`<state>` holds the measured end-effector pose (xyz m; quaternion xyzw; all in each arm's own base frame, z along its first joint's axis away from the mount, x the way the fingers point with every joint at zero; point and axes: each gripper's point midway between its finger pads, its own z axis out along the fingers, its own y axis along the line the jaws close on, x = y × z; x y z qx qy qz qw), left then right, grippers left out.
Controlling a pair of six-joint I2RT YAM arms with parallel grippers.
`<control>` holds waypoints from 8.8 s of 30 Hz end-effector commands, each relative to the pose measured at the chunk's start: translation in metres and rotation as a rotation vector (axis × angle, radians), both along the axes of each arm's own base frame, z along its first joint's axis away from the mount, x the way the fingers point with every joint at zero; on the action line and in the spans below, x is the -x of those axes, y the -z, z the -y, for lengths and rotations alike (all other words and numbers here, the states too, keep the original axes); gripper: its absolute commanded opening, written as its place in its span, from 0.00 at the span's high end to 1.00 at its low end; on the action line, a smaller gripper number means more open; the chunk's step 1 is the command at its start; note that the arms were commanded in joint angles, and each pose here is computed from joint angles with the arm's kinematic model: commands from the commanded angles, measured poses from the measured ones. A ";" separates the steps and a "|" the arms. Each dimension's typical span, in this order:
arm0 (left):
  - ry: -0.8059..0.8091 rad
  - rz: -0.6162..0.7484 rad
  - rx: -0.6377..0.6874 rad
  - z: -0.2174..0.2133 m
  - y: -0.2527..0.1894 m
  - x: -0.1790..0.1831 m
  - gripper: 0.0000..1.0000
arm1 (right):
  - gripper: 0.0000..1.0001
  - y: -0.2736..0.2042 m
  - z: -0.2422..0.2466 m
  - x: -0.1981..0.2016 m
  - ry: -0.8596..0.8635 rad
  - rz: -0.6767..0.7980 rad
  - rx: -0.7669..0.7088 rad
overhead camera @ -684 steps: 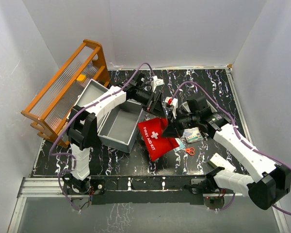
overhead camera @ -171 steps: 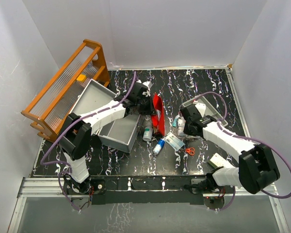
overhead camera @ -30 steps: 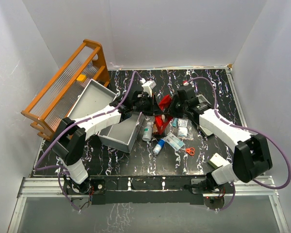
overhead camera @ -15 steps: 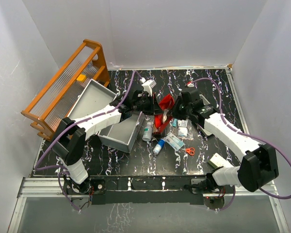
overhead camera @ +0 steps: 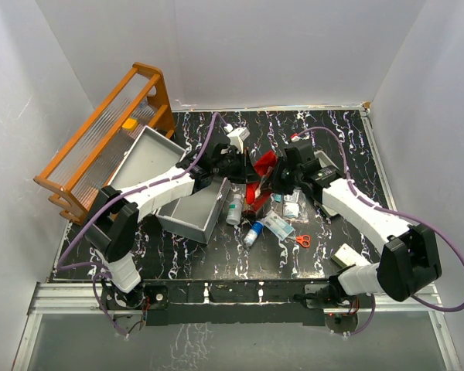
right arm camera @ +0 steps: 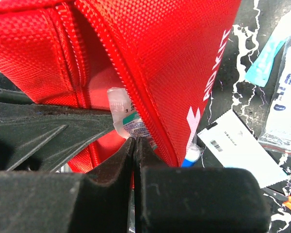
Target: Organize the medicine kit
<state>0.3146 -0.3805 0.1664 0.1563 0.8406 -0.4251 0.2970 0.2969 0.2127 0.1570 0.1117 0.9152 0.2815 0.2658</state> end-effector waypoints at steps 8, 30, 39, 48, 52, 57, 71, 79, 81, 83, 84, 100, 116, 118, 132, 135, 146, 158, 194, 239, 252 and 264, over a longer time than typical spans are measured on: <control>0.003 0.053 0.042 -0.001 -0.037 -0.004 1.00 | 1.00 -0.090 0.028 -0.015 0.152 0.319 -0.026; -0.058 -0.032 0.142 -0.023 -0.088 0.021 1.00 | 0.57 -0.027 0.109 0.029 0.379 0.229 0.236; -0.084 -0.020 0.132 -0.031 -0.093 0.023 1.00 | 0.59 0.043 0.105 0.030 0.291 0.108 0.339; -0.148 -0.033 0.068 -0.040 -0.083 0.011 1.00 | 0.59 0.072 0.096 0.000 0.184 0.069 0.456; -0.180 -0.030 0.068 -0.045 -0.086 0.008 1.00 | 0.58 0.077 0.097 -0.014 0.159 0.058 0.502; -0.185 -0.028 0.094 -0.047 -0.094 0.007 1.00 | 0.57 0.083 0.089 -0.026 0.082 0.048 0.537; -0.305 0.004 0.047 -0.071 -0.084 -0.003 1.00 | 0.63 0.112 0.093 -0.033 0.014 -0.037 0.616; -0.299 -0.001 0.052 -0.071 -0.085 -0.003 1.00 | 0.84 0.125 0.096 -0.031 0.007 -0.086 0.639; -0.298 0.001 0.054 -0.071 -0.086 -0.003 1.00 | 0.89 0.124 0.096 -0.031 0.009 -0.089 0.638; -0.295 0.002 0.053 -0.071 -0.086 -0.003 1.00 | 0.93 0.122 0.096 -0.032 0.015 -0.083 0.634; -0.294 0.001 0.052 -0.071 -0.085 -0.003 1.00 | 0.94 0.121 0.097 -0.033 0.019 -0.081 0.633; -0.268 0.008 0.066 -0.072 -0.092 0.003 1.00 | 1.00 0.052 0.092 -0.044 0.151 0.090 0.508; -0.214 -0.125 0.240 -0.033 -0.103 -0.006 1.00 | 1.00 -0.090 0.073 0.004 0.279 0.302 0.035; -0.220 -0.176 0.290 -0.026 -0.097 -0.007 1.00 | 1.00 -0.105 0.072 0.009 0.281 0.326 -0.003; -0.273 -0.267 0.211 -0.002 -0.024 -0.045 1.00 | 1.00 -0.136 0.071 0.005 0.228 0.524 -0.034; -0.272 -0.258 0.158 -0.003 -0.014 -0.050 1.00 | 1.00 -0.149 0.066 -0.004 0.206 0.594 -0.045; -0.208 -0.263 0.103 -0.001 0.004 -0.044 1.00 | 1.00 -0.173 0.017 -0.031 0.041 0.756 -0.211; -0.199 -0.306 0.102 -0.001 0.017 -0.038 1.00 | 1.00 -0.146 0.004 -0.056 0.025 0.755 -0.204; -0.169 -0.350 0.145 0.003 0.014 -0.031 1.00 | 1.00 -0.117 -0.001 -0.058 0.027 0.761 -0.252; -0.172 -0.387 0.227 -0.001 -0.002 -0.045 1.00 | 1.00 -0.055 0.020 -0.048 0.144 0.563 -0.173; -0.157 -0.323 0.203 -0.003 0.003 -0.048 1.00 | 1.00 -0.046 0.025 -0.057 0.357 0.334 -0.220; -0.101 -0.280 0.211 -0.005 0.000 -0.039 1.00 | 1.00 -0.039 0.025 -0.077 0.424 0.237 -0.161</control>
